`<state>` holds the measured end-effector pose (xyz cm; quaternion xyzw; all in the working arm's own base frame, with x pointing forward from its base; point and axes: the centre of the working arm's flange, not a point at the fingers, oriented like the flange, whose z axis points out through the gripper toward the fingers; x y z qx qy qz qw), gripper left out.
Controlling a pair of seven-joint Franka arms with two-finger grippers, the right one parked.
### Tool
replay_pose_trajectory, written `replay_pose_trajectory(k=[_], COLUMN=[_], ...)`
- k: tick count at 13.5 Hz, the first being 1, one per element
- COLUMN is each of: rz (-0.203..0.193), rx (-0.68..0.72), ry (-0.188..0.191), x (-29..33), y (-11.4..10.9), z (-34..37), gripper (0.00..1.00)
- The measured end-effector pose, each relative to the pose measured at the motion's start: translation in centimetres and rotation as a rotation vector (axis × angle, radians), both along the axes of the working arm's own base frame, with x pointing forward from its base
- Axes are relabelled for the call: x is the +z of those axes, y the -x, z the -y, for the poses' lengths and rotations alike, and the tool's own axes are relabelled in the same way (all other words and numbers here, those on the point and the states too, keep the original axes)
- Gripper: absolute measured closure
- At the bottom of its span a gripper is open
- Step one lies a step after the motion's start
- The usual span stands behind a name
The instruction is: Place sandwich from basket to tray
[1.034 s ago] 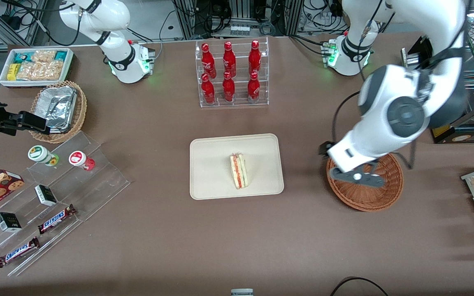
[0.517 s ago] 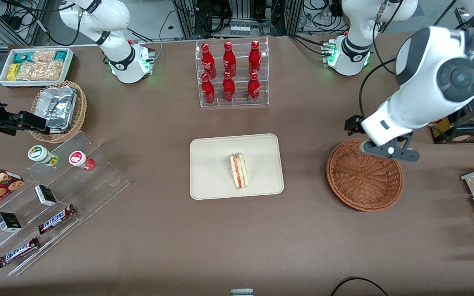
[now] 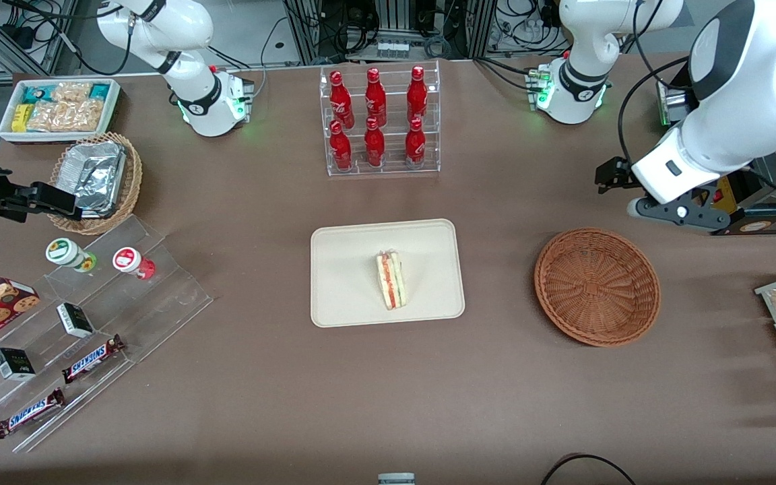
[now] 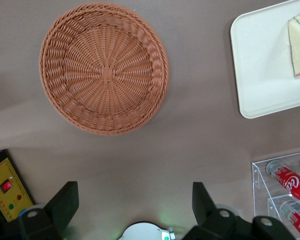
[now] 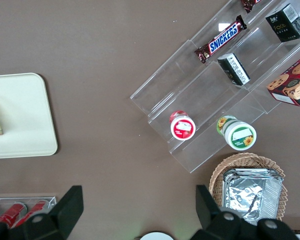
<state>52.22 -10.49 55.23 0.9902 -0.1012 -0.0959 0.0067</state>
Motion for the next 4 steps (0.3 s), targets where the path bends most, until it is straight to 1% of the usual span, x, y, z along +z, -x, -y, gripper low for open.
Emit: replay_pose_trajectory(k=[2, 4], rz=[-0.008, -0.001], rx=[0.010, 0.015], ry=[-0.014, -0.034], x=[1.0, 1.7], y=[0.7, 0.9], z=[-0.9, -1.5], gripper=[0.00, 0.00])
